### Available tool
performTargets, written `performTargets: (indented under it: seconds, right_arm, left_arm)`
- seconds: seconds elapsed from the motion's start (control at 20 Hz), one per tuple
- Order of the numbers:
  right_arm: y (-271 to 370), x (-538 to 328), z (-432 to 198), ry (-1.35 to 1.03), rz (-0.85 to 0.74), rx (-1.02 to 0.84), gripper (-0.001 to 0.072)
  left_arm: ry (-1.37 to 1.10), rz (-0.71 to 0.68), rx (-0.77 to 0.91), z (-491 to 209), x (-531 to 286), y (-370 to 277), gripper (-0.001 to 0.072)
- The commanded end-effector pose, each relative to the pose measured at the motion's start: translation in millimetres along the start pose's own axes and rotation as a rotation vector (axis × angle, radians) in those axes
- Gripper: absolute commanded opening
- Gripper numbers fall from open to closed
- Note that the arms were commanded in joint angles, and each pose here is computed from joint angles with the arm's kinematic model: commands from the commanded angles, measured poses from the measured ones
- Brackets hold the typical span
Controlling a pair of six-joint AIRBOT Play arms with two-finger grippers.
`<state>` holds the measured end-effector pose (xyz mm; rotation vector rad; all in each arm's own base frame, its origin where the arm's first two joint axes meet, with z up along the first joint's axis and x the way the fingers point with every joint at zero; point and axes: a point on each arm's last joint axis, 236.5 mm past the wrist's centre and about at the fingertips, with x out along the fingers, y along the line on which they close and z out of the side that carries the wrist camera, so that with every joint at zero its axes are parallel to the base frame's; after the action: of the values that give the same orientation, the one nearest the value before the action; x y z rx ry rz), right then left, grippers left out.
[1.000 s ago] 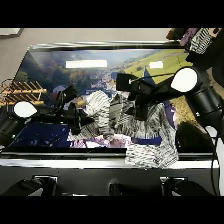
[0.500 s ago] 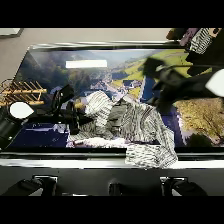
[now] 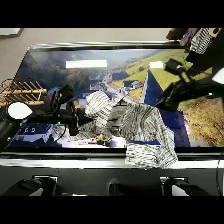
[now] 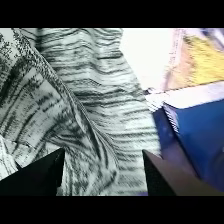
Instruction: Fold the clothes and pants, and hang the long-sleeved shirts on hangers.
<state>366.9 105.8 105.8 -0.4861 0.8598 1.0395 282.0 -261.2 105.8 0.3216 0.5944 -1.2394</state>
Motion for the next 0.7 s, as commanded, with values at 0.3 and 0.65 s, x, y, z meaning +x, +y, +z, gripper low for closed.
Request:
performTargets:
  seconds: [0.3,0.65]
  right_arm:
    - [26.2,79.9,-0.7,0.043,0.233,-0.008,0.033]
    - [44.9,32.3,-3.8,0.102,0.179,-0.078,0.0023]
  left_arm:
    - [-0.001,0.0,0.003,0.4,-0.2,-0.1,0.0021]
    - [-0.001,0.002,-0.001,0.6,-0.2,0.4,0.0343]
